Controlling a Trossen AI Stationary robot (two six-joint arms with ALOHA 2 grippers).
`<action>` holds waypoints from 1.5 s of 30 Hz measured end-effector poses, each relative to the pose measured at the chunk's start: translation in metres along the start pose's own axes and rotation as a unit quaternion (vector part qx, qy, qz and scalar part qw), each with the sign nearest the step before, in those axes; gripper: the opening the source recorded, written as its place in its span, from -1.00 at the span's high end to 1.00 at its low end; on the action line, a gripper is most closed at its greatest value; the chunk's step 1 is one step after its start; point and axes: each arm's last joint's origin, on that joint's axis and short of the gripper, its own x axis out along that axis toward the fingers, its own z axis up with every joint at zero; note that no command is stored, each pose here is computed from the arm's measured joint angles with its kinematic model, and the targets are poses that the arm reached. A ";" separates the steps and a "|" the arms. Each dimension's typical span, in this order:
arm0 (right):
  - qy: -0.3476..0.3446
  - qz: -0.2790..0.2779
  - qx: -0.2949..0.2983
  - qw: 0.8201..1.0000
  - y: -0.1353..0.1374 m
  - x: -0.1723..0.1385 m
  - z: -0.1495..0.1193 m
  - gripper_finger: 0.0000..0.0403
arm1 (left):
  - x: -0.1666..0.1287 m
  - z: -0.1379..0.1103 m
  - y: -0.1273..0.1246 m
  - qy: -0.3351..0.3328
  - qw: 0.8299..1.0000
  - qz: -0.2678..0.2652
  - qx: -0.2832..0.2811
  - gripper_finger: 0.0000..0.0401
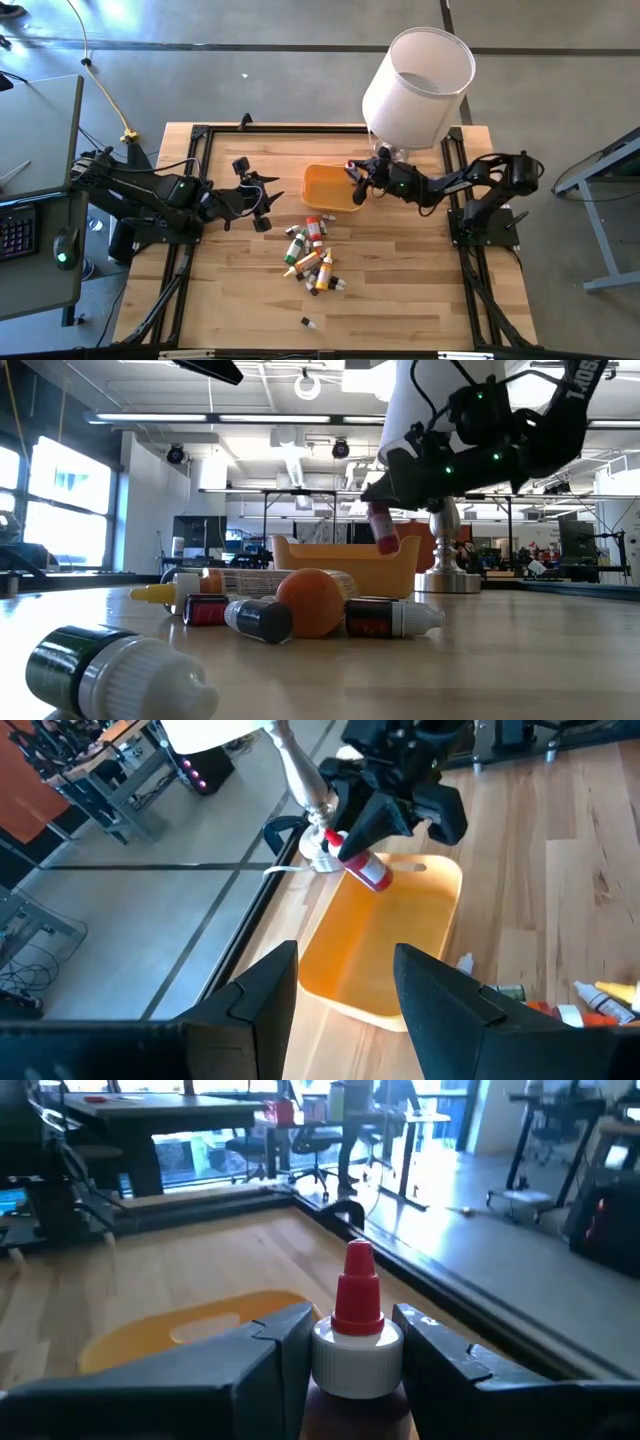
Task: Pick & Place food coloring
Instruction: Put the large red food coloring bottle into the yellow container
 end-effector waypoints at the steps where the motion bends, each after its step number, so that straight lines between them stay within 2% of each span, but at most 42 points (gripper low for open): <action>1: 0.005 -0.002 0.002 1.000 -0.002 -0.001 -0.002 0.40 | 0.000 0.000 0.000 -0.001 1.000 0.000 -0.001 0.19; 10: 0.028 -0.020 0.008 0.999 -0.007 0.003 -0.022 0.40 | 0.000 0.000 0.000 0.000 1.000 0.000 0.000 0.19; 17: 0.045 -0.073 -0.006 0.996 -0.010 0.005 -0.031 0.40 | 0.000 0.000 0.000 0.000 1.000 0.000 0.000 0.19; 24: 0.035 -0.054 -0.024 0.998 -0.009 0.005 -0.028 0.38 | 0.000 0.000 0.000 0.000 1.000 0.000 0.000 0.19; 31: 0.044 -0.068 -0.029 0.996 -0.010 0.005 -0.030 0.27 | 0.000 0.000 0.000 0.000 1.000 0.000 0.000 0.19; 40: 0.048 -0.070 -0.030 0.996 -0.010 0.005 -0.031 0.26 | 0.000 0.000 0.000 0.000 1.000 0.000 0.000 0.19; 45: 0.024 -0.068 -0.047 0.996 -0.010 0.004 -0.023 0.26 | 0.000 0.000 0.000 0.001 1.000 0.000 0.001 0.19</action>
